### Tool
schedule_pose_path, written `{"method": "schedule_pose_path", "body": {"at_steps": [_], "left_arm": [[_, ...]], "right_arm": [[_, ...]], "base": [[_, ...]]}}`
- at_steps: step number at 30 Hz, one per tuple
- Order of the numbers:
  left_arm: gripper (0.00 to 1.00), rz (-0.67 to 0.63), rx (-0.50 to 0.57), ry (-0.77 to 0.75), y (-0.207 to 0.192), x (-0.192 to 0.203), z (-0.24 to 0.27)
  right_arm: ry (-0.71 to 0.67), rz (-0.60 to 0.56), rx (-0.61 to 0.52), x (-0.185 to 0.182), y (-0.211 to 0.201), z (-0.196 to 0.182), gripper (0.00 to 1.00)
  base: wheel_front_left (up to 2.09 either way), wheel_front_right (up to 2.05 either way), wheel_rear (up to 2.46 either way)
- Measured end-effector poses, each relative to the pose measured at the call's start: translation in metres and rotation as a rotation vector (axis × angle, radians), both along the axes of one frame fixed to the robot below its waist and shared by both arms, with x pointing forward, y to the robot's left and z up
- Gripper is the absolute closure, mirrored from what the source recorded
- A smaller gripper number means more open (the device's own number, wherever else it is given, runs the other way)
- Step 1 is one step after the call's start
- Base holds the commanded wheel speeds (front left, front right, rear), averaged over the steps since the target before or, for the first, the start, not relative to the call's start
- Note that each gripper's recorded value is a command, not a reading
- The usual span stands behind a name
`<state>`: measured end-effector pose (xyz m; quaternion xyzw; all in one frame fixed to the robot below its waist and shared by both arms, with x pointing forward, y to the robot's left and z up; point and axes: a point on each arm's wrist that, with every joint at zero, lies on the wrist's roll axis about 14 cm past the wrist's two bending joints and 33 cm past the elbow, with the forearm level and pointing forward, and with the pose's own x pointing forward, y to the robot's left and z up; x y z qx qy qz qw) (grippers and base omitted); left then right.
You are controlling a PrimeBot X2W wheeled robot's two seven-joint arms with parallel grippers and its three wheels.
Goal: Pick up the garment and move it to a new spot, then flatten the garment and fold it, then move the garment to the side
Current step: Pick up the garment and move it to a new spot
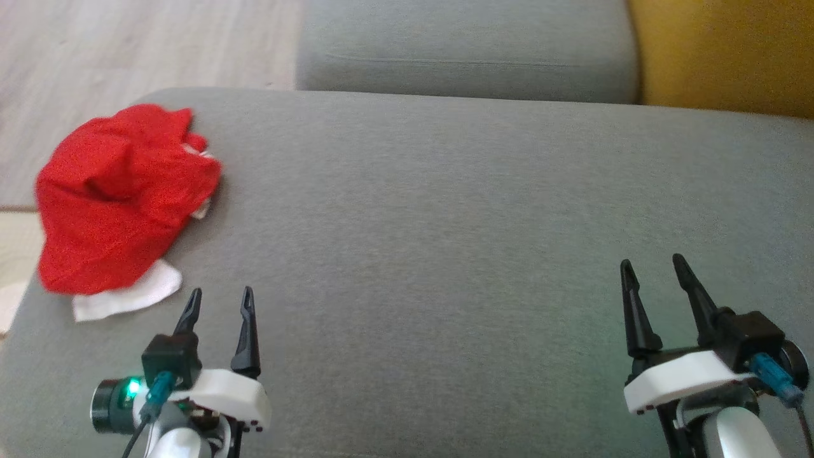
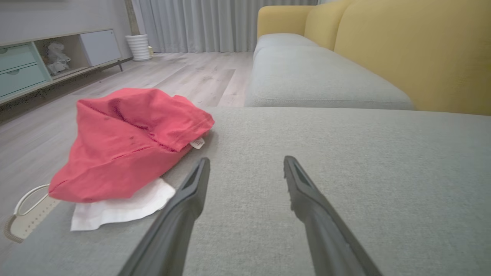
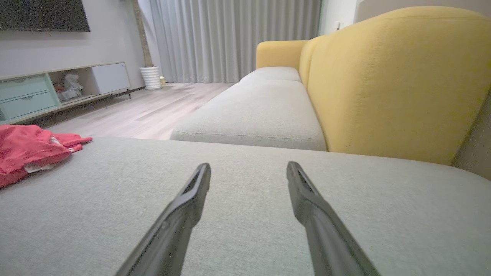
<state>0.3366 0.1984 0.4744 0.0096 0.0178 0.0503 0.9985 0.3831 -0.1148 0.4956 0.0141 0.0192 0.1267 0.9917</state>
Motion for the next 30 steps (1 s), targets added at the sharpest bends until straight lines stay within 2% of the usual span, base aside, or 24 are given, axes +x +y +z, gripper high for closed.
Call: {"method": "schedule_pose_path", "body": {"at_steps": [16,30], "left_arm": [[0.00,0.259,0.009,-0.025,0.076,-0.056,0.008],[0.00,0.305,0.011,-0.027,0.086,-0.069,0.009]], "right_arm": [[-0.004,0.270,0.023,0.013,0.096,0.006,0.00],[0.000,0.331,0.024,0.013,0.117,0.005,0.00]], "base": [[0.00,0.00,0.00],[0.00,0.00,0.00]]}}
